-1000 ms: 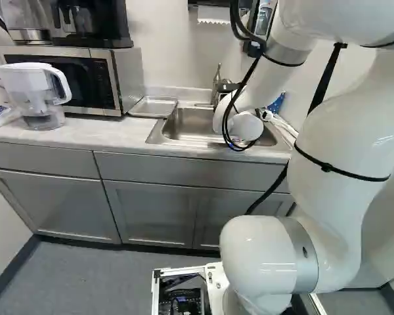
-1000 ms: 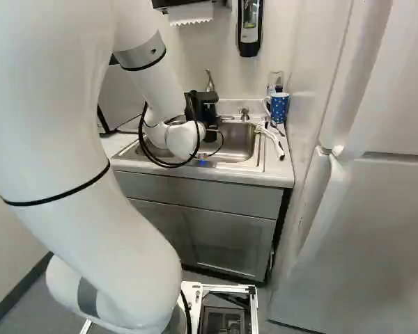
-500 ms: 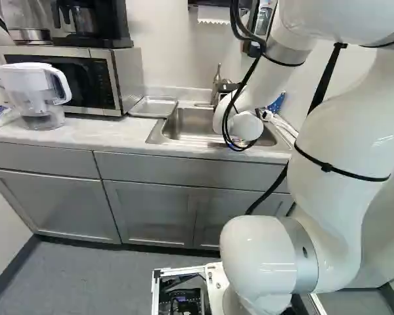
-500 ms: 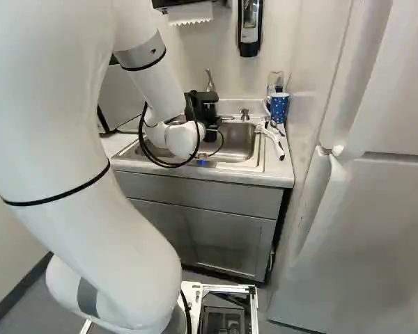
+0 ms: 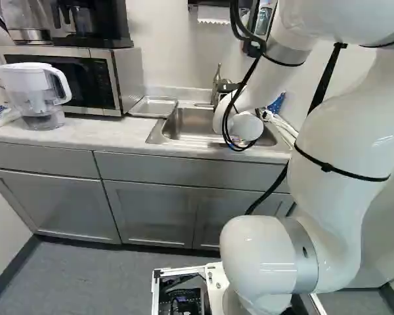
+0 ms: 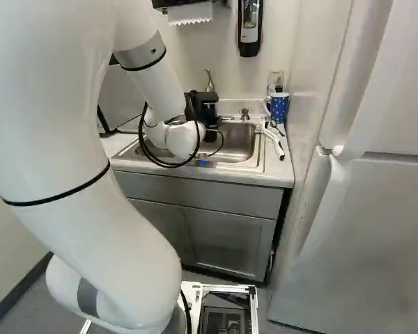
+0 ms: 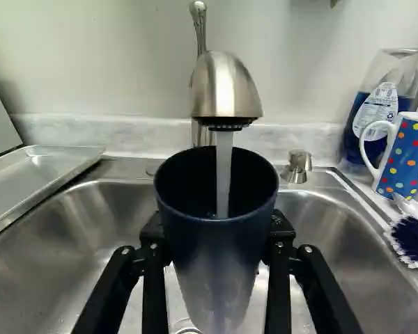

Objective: Rinse the cup and place it in the tray

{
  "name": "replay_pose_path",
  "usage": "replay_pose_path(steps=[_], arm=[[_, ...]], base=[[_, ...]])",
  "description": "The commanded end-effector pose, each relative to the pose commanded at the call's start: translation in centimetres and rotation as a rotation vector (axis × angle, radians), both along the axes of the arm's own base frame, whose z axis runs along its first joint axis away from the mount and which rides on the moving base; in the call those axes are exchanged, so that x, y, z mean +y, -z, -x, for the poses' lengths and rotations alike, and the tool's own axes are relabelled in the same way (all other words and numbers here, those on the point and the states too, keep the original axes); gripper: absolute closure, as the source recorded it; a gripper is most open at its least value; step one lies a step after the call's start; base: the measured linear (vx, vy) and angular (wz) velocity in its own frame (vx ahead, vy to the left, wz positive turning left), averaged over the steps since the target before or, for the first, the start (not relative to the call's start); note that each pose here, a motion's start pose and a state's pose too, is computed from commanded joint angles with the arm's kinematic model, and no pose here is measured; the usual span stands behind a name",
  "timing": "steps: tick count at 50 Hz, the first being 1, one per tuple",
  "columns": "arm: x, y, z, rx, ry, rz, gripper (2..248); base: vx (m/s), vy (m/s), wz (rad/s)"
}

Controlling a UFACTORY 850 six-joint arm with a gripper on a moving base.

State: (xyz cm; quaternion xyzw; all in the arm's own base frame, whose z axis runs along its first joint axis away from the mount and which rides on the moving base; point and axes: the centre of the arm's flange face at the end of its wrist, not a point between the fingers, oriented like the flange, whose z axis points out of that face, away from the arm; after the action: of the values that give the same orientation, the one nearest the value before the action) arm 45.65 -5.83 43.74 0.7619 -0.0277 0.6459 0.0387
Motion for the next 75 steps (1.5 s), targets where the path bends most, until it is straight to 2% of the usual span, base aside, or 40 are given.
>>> replay_pose_path(steps=[75], arm=[[0.00, 0.00, 0.00, 0.000, 0.000, 0.000, 125]], base=[[0.000, 0.000, 0.000]])
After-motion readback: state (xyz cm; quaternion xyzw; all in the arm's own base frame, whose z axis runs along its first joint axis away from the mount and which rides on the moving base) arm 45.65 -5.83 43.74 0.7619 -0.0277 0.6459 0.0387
